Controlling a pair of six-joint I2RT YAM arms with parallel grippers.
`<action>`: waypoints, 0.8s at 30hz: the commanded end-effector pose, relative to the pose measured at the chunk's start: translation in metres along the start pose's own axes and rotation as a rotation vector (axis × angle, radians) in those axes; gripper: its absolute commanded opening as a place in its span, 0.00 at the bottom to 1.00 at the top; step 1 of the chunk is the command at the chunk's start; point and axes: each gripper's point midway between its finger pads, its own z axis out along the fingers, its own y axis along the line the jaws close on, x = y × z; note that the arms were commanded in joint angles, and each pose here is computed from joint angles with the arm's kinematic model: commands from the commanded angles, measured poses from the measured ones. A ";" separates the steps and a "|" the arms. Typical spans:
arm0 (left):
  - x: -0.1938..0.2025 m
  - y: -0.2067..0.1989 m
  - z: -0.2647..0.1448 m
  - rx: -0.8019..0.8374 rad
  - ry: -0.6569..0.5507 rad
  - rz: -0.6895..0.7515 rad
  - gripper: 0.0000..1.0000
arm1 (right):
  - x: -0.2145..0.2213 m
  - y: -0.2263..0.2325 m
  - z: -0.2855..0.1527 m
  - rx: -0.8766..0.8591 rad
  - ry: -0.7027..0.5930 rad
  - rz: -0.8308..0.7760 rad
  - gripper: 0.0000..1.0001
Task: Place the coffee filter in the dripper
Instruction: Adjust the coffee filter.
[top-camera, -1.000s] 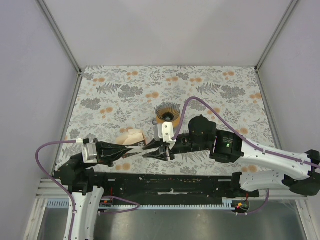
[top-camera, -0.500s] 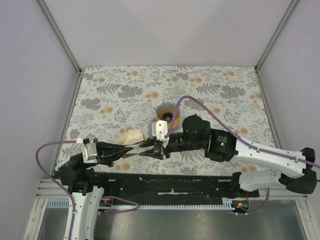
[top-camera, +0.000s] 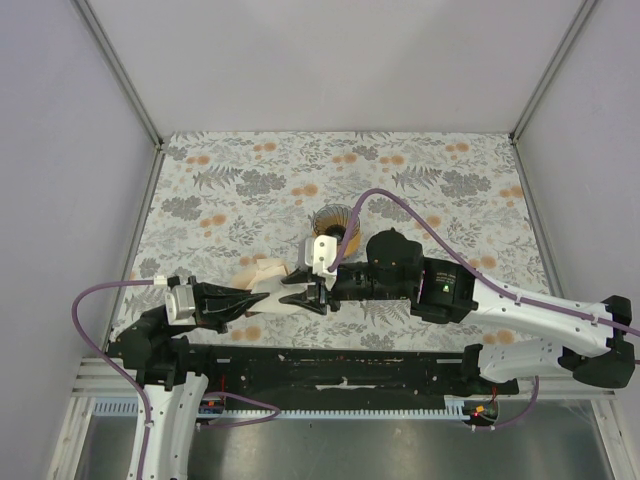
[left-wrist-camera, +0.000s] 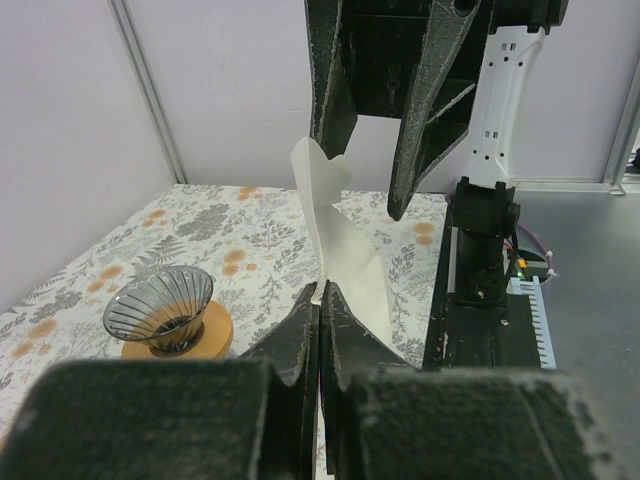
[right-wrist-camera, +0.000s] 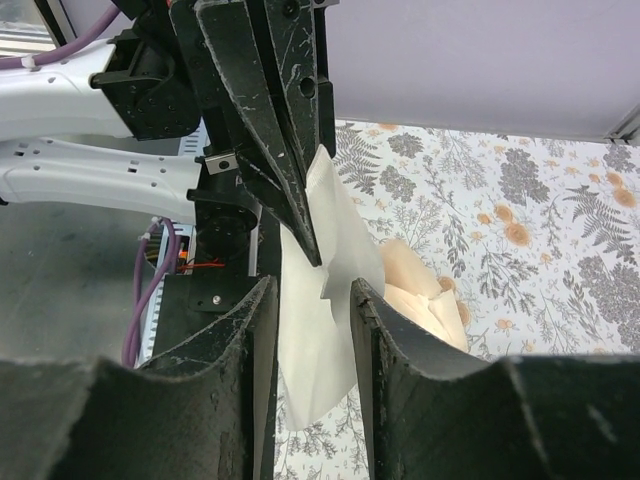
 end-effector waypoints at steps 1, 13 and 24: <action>-0.012 -0.007 0.001 0.025 -0.005 0.067 0.02 | -0.031 -0.008 -0.007 0.047 -0.075 -0.030 0.43; -0.014 -0.007 0.001 0.025 -0.008 0.070 0.02 | -0.030 -0.016 -0.002 0.075 -0.062 -0.041 0.20; -0.011 0.001 0.002 -0.023 -0.011 -0.016 0.13 | -0.013 -0.017 -0.011 0.068 -0.016 -0.183 0.00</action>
